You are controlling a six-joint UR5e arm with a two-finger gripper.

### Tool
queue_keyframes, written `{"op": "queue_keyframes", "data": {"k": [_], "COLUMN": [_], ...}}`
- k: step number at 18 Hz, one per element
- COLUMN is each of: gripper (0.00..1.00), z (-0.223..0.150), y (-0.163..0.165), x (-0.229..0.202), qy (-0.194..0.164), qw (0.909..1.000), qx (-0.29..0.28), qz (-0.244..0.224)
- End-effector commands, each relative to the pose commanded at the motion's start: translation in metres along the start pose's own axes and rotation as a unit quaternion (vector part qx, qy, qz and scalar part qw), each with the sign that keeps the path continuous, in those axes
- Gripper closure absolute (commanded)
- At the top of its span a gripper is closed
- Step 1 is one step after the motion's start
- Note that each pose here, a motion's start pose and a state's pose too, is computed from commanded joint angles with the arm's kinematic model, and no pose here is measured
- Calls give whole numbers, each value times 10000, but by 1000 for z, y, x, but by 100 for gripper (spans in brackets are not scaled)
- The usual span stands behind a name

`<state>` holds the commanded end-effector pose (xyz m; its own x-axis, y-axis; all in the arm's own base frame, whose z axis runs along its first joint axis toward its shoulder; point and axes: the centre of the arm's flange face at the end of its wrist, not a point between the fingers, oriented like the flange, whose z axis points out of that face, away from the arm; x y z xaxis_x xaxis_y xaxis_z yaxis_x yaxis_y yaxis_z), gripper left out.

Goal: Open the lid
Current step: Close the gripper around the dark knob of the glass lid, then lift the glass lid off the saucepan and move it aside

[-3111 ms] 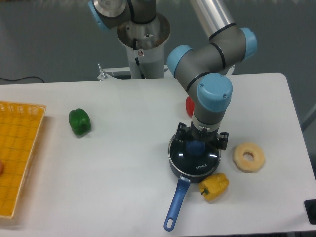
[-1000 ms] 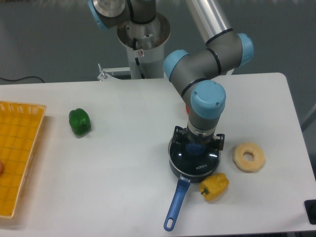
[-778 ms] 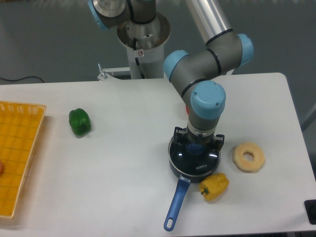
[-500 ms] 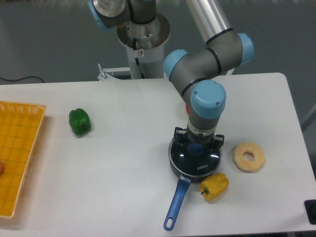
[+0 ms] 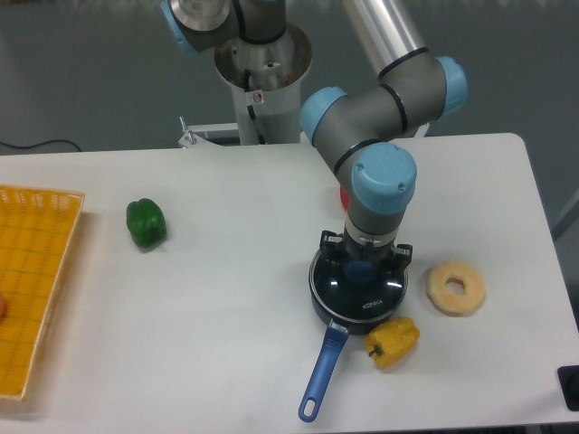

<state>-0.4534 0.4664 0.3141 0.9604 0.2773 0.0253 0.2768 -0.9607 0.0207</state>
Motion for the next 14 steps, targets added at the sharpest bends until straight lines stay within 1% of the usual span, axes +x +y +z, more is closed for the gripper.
{"op": "queue_keyframes", "data": {"k": [2, 7, 9, 14], "gripper": [46, 46, 46, 46], "z": [-8, -23, -25, -31], "y": [-3, -9, -12, -29], "x": [8, 30, 43, 74], "qy": [102, 212, 308, 296], "qw": [9999, 9996, 9993, 9993], "qx": [54, 167, 177, 217], "qz": [30, 107, 128, -60]}}
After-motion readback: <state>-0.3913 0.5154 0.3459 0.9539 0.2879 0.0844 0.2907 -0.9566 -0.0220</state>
